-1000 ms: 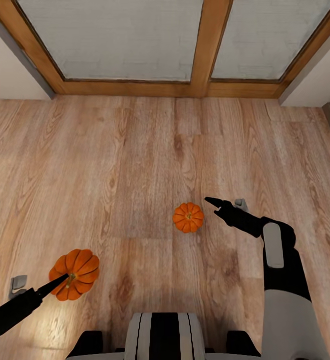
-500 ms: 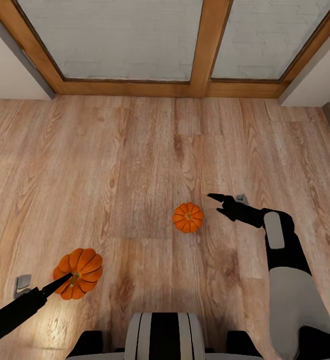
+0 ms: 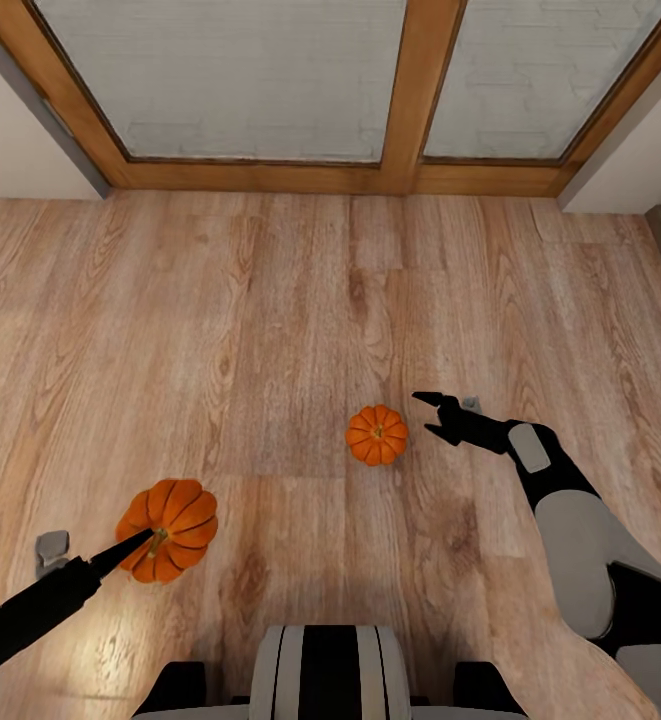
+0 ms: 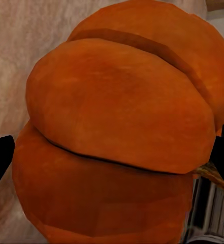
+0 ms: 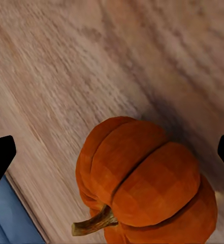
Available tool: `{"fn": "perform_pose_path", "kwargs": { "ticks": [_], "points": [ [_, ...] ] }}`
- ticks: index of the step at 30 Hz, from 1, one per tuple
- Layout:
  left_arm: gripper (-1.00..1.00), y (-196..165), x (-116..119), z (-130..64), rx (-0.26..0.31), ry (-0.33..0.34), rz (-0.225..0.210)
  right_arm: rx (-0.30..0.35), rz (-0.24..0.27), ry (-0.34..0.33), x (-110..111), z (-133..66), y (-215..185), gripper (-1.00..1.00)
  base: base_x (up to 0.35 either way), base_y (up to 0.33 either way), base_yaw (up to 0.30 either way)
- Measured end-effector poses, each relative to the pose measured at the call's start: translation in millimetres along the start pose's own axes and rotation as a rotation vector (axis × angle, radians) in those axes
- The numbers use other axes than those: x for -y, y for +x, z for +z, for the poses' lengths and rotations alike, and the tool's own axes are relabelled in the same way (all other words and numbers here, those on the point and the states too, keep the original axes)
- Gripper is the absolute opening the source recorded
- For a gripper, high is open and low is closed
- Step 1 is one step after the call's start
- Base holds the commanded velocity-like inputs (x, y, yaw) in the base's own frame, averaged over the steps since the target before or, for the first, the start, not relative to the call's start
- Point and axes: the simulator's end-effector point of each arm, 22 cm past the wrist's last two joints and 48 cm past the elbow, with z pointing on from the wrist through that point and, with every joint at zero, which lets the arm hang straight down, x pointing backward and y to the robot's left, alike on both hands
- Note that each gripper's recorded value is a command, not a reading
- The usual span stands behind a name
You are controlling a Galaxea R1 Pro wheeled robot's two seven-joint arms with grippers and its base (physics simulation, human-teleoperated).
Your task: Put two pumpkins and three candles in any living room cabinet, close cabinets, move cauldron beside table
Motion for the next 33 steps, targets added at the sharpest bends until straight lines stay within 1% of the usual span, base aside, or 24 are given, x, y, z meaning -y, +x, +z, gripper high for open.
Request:
{"fn": "perform_pose_path", "kwargs": {
  "ticks": [1, 2, 4, 9, 10, 13, 15, 18, 22, 30, 33],
  "points": [
    [-1.0, -1, 3, 1.6, -0.001, 0.007, -0.007, 0.001, 0.0, -0.003, 0, -0.3, -1, 1.0, 0.0, 0.0, 0.0],
    [-1.0, 0, 2, 2.8, -0.005, 0.001, -0.002, 0.001, -0.001, -0.005, 0, -0.5, -1, 1.0, 0.0, 0.0, 0.0],
    [-1.0, 0, 5, 5.2, -0.009, 0.012, -0.014, 0.0, -0.002, -0.009, -1, -0.4, -1, 1.0, 0.0, 0.0, 0.0],
    [-1.0, 1, 6, 6.3, -0.015, 0.011, -0.024, -0.025, -0.041, -0.008, -4, 3.9, 7, 1.0, 0.0, 0.0, 0.0],
    [-1.0, 1, 7, 6.6, -0.017, 0.013, -0.025, -0.037, -0.069, -0.009, -6, 6.8, 12, 1.0, 0.0, 0.0, 0.0],
    [-1.0, 1, 7, 6.4, -0.016, 0.014, -0.024, -0.042, -0.121, -0.011, -9, 11.3, 16, 1.0, 0.0, 0.0, 0.0],
    [-1.0, -1, 8, 4.9, -0.01, 0.02, -0.021, -0.04, -0.181, -0.019, -12, 15.5, 20, 1.0, 0.0, 0.0, 0.0],
    [-1.0, -2, 10, 3.4, -0.008, 0.026, -0.016, -0.041, -0.214, -0.025, -14, 17.5, 23, 1.0, 0.0, 0.0, 0.0],
    [-1.0, -2, 10, 3.2, -0.01, 0.029, -0.021, -0.037, -0.232, -0.023, -13, 15.9, 21, 1.0, 0.0, 0.0, 0.0],
    [-1.0, -3, 10, 0.2, -0.011, 0.033, -0.024, -0.03, -0.243, -0.012, -7, 10.7, 15, 1.0, 0.0, 0.0, 0.0],
    [-1.0, -3, 11, 0.0, -0.011, 0.037, -0.027, -0.011, -0.263, -0.025, -8, 8.4, 10, 1.0, 0.0, 0.0, 0.0]
  ]
}}
